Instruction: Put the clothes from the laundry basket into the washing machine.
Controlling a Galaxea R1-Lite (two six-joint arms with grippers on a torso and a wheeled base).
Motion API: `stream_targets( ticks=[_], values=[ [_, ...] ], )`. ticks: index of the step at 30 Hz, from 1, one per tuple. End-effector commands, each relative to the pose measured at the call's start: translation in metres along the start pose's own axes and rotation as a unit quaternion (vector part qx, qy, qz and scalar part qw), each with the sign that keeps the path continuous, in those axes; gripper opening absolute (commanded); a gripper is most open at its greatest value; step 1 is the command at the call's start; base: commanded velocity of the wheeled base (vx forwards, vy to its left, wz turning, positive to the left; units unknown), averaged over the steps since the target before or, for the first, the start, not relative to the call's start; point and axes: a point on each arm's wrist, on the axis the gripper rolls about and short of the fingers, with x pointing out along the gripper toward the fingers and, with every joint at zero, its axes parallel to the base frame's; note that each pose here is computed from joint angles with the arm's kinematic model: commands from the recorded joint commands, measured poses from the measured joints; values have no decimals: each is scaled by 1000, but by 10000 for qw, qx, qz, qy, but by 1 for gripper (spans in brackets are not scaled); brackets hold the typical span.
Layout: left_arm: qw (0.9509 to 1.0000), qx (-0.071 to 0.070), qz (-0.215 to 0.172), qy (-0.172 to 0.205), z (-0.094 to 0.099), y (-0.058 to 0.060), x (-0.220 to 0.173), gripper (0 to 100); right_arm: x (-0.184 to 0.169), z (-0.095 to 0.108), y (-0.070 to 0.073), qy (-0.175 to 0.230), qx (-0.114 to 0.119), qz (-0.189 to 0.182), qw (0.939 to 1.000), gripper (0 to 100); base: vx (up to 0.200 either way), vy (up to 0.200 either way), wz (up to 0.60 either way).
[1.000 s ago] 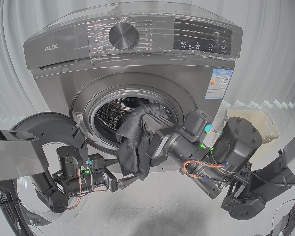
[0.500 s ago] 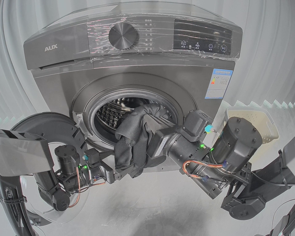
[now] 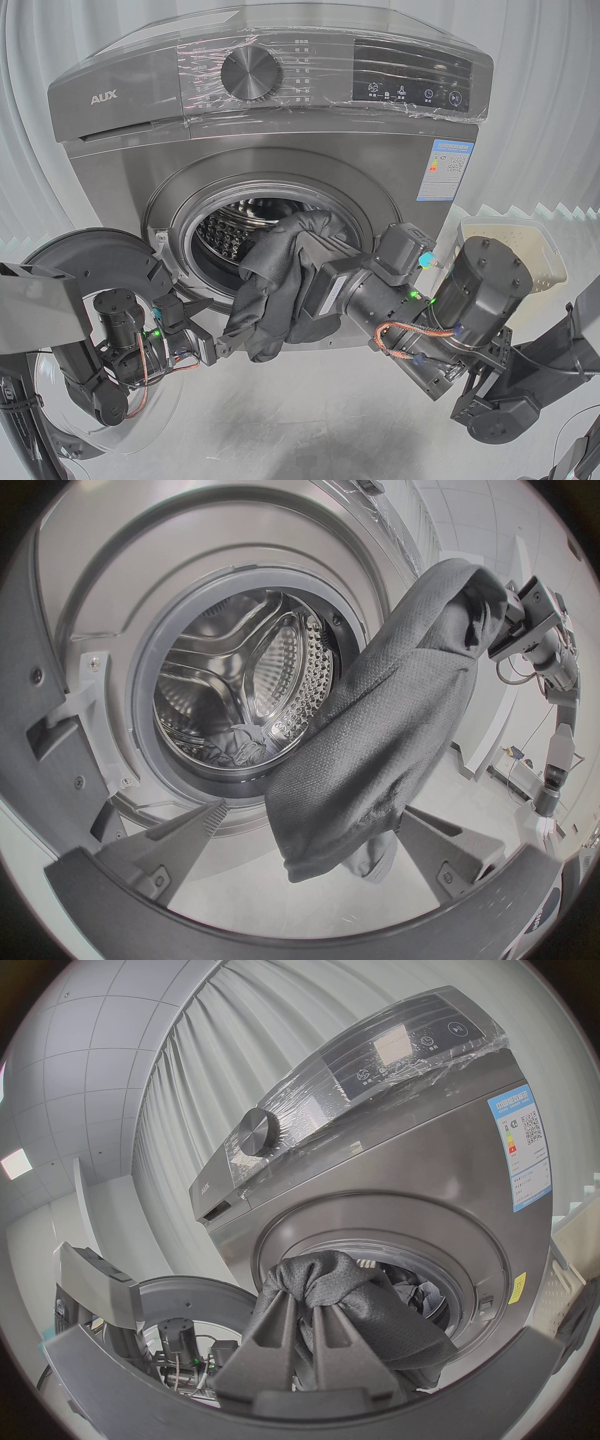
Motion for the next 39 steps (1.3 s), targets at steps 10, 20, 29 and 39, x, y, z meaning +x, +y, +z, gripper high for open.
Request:
stream_targets(
  ticks=[10,20,29,39],
  values=[
    [10000,-2,17,39,1,-2,-8,100,5,-1,-9,-14,-73,-134,9999,0,0,0,0],
    [9999,9,-157,40,-3,-7,6,100,4,-2,-6,1,-61,-83,9999,0,0,0,0],
    [9991,44,-385,151,-7,-22,7,100,4,-1,-6,-15,-57,-88,9999,0,0,0,0],
    [9984,17,-514,239,-16,-27,19,100,4,-1,-6,-15,-57,-88,9999,0,0,0,0]
  ],
)
